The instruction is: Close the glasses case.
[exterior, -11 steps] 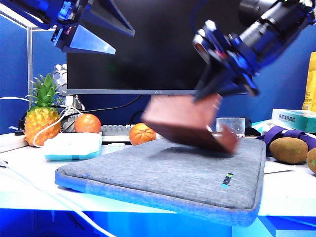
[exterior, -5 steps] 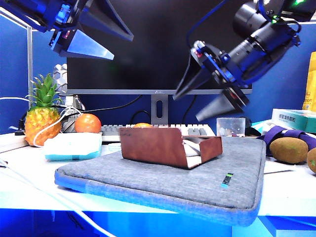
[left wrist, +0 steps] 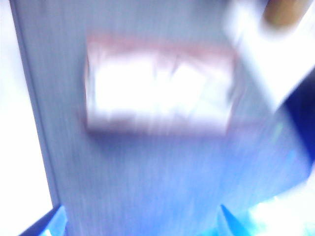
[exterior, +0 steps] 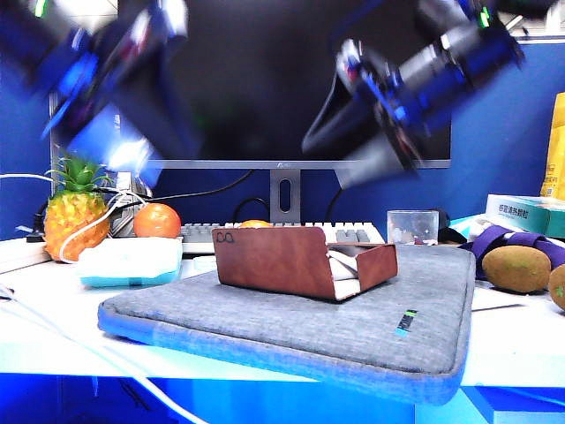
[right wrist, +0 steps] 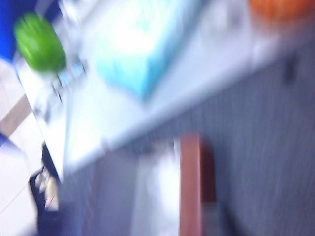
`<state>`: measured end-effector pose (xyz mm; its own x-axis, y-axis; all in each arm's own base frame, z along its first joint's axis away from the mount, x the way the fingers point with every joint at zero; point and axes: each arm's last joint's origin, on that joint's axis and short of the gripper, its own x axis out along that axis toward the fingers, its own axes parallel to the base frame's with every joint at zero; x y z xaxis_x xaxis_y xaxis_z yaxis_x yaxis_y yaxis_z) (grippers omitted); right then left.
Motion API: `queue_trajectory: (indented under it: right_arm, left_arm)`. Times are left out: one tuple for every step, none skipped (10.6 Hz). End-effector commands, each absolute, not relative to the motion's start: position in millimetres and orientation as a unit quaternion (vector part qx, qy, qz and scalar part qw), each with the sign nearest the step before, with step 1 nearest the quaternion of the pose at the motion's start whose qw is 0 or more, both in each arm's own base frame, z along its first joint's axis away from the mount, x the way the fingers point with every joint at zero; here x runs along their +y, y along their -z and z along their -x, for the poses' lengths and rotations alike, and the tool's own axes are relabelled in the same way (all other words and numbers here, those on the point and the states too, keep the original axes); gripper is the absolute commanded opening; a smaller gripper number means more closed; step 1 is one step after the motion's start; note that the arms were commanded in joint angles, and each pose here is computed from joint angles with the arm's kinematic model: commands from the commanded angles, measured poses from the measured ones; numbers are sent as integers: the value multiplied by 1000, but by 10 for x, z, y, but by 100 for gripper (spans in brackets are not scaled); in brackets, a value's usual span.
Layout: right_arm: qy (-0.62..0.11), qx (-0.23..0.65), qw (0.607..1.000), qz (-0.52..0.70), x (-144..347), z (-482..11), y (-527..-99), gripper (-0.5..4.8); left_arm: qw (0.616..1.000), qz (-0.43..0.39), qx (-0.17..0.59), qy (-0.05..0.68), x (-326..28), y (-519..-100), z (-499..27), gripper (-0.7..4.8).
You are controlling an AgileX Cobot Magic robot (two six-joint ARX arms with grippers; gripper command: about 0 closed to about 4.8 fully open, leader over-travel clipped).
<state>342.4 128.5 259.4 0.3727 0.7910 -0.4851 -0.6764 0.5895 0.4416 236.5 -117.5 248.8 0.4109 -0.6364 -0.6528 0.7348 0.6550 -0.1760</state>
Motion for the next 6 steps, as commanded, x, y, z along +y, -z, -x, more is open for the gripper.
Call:
queue_trajectory:
  right_arm:
    - [-467,261,842,-70,1319,-3512,-3064,-1]
    - [-472,248,843,-70,1324,-3523,-3206,-1]
    - [-475,247,842,-71,1326,-3522,-3289,-1]
    - [-486,243,836,-73,1330,-3517,-3343,-1]
    - [-489,241,835,-74,1324,-3508,-3360,-1]
    - [-489,246,834,-75,1322,-3500,-3356,-1]
  left_arm:
    - [829,-77,367,416,-1262,-2322,-2487,403]
    - [828,-79,361,423,-1339,-2233,-2562,403]
    - [825,-81,359,429,-1406,-2149,-2613,403]
    - [818,-86,361,439,-1511,-2032,-2654,403]
    - [815,-89,363,443,-1579,-1937,-2688,403]
    - [814,-93,350,454,-1685,-1856,-2720,403]
